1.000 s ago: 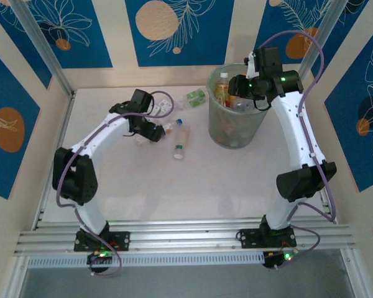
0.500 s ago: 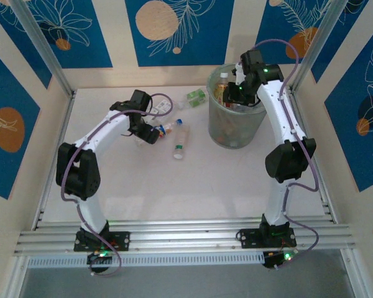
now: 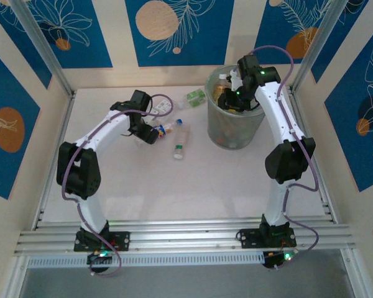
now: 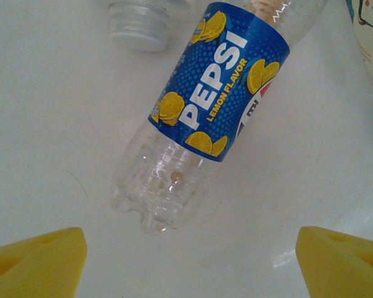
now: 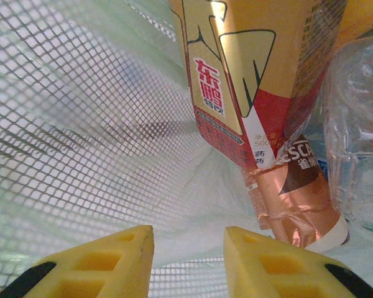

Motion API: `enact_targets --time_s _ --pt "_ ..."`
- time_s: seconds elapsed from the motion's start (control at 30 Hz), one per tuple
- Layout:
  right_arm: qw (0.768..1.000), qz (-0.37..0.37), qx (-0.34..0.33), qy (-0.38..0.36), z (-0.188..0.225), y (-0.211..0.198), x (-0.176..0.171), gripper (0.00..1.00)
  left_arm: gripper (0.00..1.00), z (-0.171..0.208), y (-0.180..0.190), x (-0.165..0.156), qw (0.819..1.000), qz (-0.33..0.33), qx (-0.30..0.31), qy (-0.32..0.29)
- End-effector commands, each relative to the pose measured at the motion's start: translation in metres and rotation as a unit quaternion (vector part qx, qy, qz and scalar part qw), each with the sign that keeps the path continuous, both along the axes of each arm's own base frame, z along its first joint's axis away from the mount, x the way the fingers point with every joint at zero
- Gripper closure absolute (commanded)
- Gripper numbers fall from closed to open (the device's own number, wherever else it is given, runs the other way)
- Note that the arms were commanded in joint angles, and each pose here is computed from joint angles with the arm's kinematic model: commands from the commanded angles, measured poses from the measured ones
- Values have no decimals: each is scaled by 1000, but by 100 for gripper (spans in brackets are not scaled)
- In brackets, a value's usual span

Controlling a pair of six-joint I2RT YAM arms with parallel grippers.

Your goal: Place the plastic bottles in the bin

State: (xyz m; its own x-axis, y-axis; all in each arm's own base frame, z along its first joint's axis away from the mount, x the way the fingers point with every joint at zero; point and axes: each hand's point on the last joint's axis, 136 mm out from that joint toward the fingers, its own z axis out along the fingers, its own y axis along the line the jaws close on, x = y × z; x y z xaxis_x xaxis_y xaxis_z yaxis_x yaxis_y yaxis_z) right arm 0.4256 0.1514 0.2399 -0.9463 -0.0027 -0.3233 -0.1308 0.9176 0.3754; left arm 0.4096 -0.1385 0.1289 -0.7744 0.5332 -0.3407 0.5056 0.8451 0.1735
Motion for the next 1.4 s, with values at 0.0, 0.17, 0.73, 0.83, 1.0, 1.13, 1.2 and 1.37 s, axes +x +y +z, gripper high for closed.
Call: enact_targets --time_s 0.0,0.17,0.73,0.83,1.0,1.13,1.2,1.37 --pt "999 30 19 9 13 16 -26 65 13 -13 12 1 1000 -4 20 14" --pt "999 28 18 7 17 17 -30 65 12 -17 15 0 999 -9 25 20" --pt "994 -51 -41 -93 71 -22 -29 44 9 -47 6 24 997 -63 30 12" --pt "990 -68 -52 -115 83 -31 -32 36 9 -46 2 31 997 -73 26 7" --pt "984 -88 -59 -144 100 -41 -37 21 10 -47 -4 37 997 -79 17 9" --pt "978 -110 -69 -166 109 -50 -38 1 12 -53 -12 38 996 -83 3 16" --pt "975 -118 -69 -173 113 -52 -39 1 15 -57 -15 36 996 -85 0 22" --pt "973 -125 -67 -183 118 -54 -41 1 20 -62 -20 32 996 -87 -2 29"
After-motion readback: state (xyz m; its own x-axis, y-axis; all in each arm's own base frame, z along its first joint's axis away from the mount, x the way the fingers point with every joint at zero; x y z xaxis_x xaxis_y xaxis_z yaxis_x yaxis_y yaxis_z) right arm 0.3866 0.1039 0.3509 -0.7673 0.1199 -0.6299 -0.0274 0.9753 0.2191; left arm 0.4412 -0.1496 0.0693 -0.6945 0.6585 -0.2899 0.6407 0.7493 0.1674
